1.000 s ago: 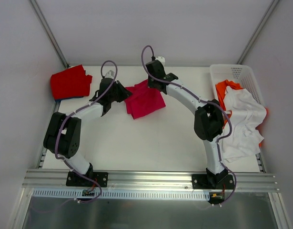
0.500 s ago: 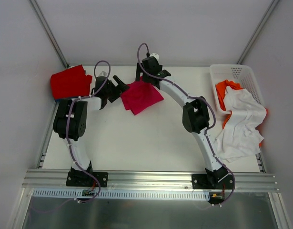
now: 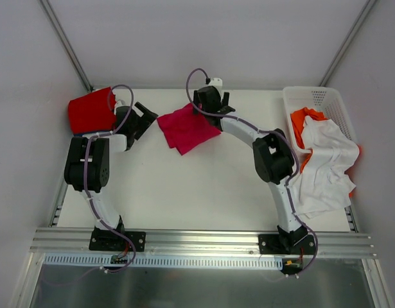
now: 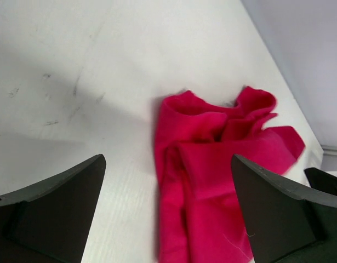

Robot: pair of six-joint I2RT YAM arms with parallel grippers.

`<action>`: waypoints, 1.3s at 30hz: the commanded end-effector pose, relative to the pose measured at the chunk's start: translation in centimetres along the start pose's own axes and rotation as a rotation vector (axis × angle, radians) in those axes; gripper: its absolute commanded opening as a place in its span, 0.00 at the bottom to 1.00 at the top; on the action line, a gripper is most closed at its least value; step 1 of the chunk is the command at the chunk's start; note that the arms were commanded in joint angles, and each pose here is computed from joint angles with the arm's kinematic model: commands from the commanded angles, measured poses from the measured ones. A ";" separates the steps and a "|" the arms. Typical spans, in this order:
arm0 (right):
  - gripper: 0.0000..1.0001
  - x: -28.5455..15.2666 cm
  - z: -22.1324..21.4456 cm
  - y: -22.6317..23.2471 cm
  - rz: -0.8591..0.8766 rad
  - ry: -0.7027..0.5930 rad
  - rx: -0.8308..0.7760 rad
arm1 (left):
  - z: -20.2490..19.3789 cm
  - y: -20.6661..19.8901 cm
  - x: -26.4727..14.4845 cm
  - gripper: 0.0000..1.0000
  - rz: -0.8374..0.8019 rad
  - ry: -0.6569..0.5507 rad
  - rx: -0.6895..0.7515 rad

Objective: Fold and stack the t-shirts
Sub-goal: Fold the tshirt

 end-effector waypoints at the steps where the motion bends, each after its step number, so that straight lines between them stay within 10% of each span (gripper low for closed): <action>1: 0.99 -7.9 10.6 -1.3 -0.088 -0.413 0.091 | 2.5 -2.7 -2.6 0.99 -0.071 -0.101 0.047; 6: 0.99 -13.2 10.9 -3.7 -0.044 -0.520 0.158 | 1.3 -2.9 -5.5 0.99 -0.125 -0.072 0.037; 11: 0.99 -12.2 7.5 -1.5 0.107 -0.260 0.084 | -0.4 -2.7 -7.4 0.99 -0.161 -0.033 0.033; 19: 0.02 -6.8 2.2 3.7 0.360 0.012 0.125 | -3.2 0.2 -8.2 0.99 -0.103 0.037 0.058; 39: 0.01 2.4 1.8 7.8 0.451 0.043 0.263 | -4.0 0.4 -10.0 0.99 -0.140 0.055 0.069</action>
Point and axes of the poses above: each gripper's point midway between its finger pads, its own x axis out along the fingers, its own y axis along the line the jaws close on, z = x × y, the point moved 7 cm from there along -x, back along the fingers, and after that the axes turned 2 degrees about x, right-handed, at the moved point
